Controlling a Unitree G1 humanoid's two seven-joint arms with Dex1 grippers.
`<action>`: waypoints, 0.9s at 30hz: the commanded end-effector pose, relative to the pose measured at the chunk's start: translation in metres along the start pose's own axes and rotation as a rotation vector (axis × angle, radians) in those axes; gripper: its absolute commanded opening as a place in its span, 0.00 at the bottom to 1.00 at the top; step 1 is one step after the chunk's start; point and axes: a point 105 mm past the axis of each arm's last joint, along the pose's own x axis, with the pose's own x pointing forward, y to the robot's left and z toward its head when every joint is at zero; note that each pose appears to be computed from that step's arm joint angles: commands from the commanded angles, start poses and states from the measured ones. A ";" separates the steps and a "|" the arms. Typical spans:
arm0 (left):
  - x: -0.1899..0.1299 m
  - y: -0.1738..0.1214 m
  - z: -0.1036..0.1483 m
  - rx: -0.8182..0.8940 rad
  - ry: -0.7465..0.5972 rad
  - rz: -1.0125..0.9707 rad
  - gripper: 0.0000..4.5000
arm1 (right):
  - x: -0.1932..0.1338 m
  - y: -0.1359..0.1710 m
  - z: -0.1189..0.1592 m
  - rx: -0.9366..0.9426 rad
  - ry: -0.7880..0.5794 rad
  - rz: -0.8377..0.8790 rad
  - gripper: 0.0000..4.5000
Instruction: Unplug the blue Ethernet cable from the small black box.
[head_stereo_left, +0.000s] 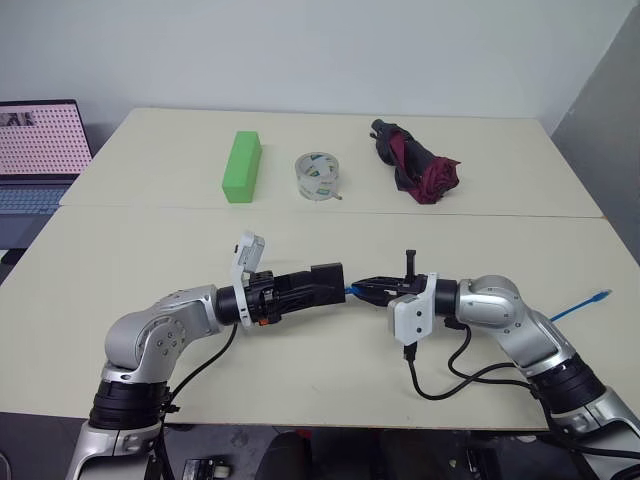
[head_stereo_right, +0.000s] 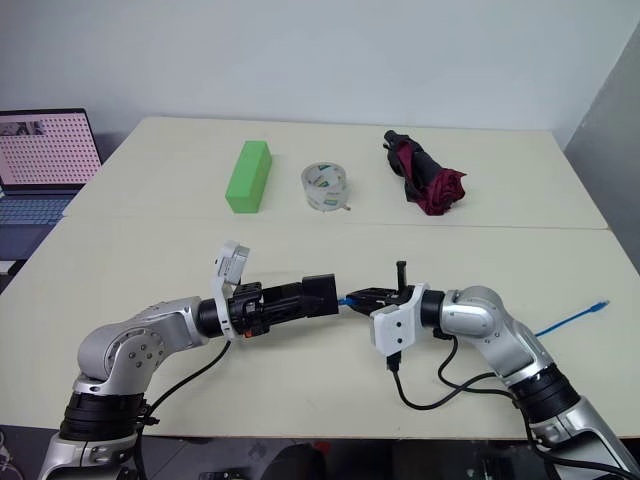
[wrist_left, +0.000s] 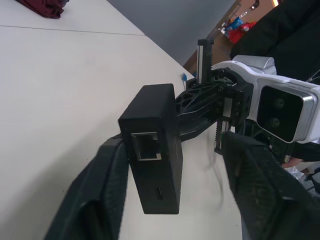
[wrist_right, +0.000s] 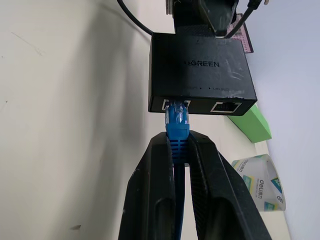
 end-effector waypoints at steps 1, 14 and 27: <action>0.002 -0.009 0.005 0.014 -0.013 -0.049 0.44 | 0.001 -0.016 0.015 -0.058 -0.049 -0.044 0.03; 0.003 -0.005 0.001 0.035 0.013 -0.035 0.17 | 0.005 -0.012 0.025 -0.049 -0.094 -0.005 0.03; 0.002 -0.009 -0.001 0.163 0.096 -0.096 0.17 | -0.022 -0.013 0.039 0.534 -0.092 0.093 0.68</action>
